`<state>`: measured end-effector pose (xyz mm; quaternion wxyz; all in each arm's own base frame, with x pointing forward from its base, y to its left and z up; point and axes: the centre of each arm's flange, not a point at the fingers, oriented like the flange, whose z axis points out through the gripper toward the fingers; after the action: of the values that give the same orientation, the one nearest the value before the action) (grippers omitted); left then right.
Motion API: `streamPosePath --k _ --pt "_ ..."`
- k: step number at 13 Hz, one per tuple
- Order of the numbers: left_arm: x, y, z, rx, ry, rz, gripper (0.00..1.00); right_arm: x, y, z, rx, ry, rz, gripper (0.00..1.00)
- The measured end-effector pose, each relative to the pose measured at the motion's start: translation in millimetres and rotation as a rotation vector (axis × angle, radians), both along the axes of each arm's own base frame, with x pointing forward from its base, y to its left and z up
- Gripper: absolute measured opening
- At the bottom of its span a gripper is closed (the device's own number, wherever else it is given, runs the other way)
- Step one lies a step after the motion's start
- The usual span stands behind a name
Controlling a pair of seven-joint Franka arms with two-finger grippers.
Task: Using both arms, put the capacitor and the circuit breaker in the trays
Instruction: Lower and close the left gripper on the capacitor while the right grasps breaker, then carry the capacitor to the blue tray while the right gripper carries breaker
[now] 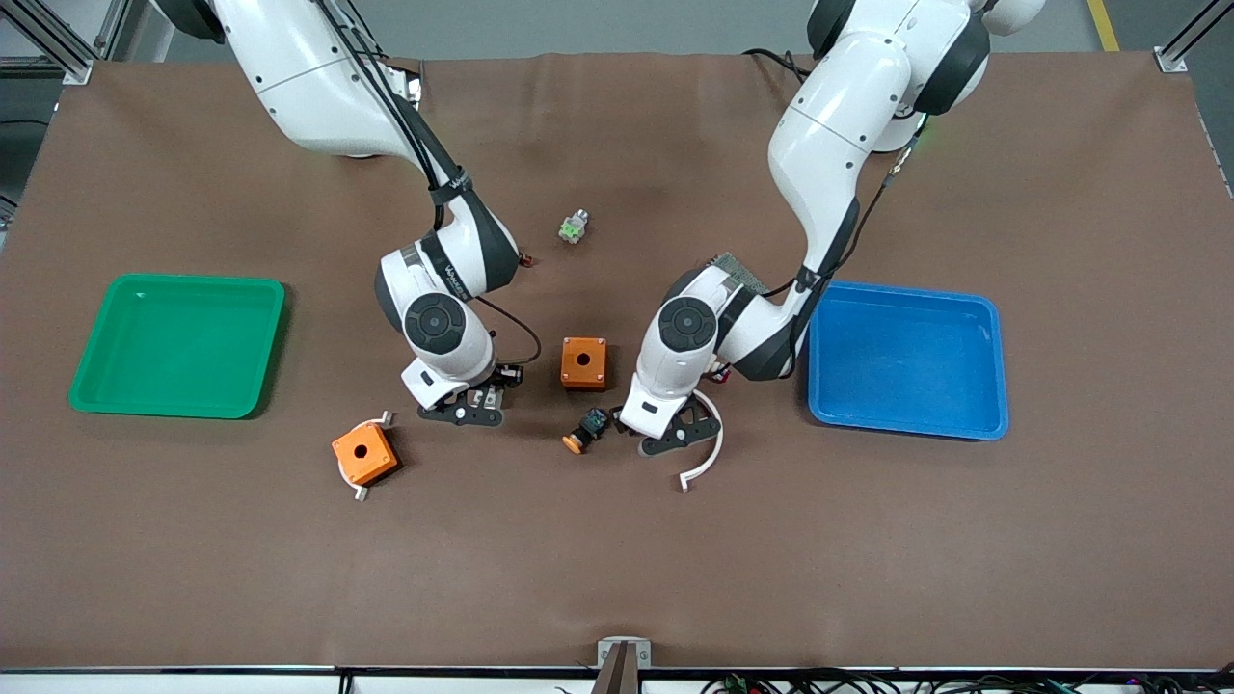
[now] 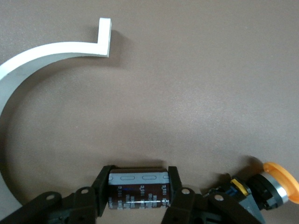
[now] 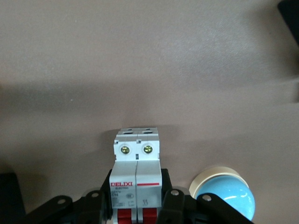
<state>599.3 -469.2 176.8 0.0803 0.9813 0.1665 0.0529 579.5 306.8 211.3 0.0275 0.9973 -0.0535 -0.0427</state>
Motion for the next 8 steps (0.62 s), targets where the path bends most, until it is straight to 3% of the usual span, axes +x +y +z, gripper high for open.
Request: streamPosePath --k 3,6,8 --pt "14.4 7.1 15.4 -0.013 -0.028 0.018 0.53 13.1 -7.0 26.4 -0.005 -0.006 -0.014 0.4" --pt "57.0 59.3 54.5 -0.021 -0.06 0.067 0.53 41.4 -48.9 122.1 -0.012 0.033 0.011 0.4" --pt "78.3 102.9 80.4 0.009 -0.028 0.062 0.53 50.5 -99.4 175.0 -0.018 0.037 0.029 0.4"
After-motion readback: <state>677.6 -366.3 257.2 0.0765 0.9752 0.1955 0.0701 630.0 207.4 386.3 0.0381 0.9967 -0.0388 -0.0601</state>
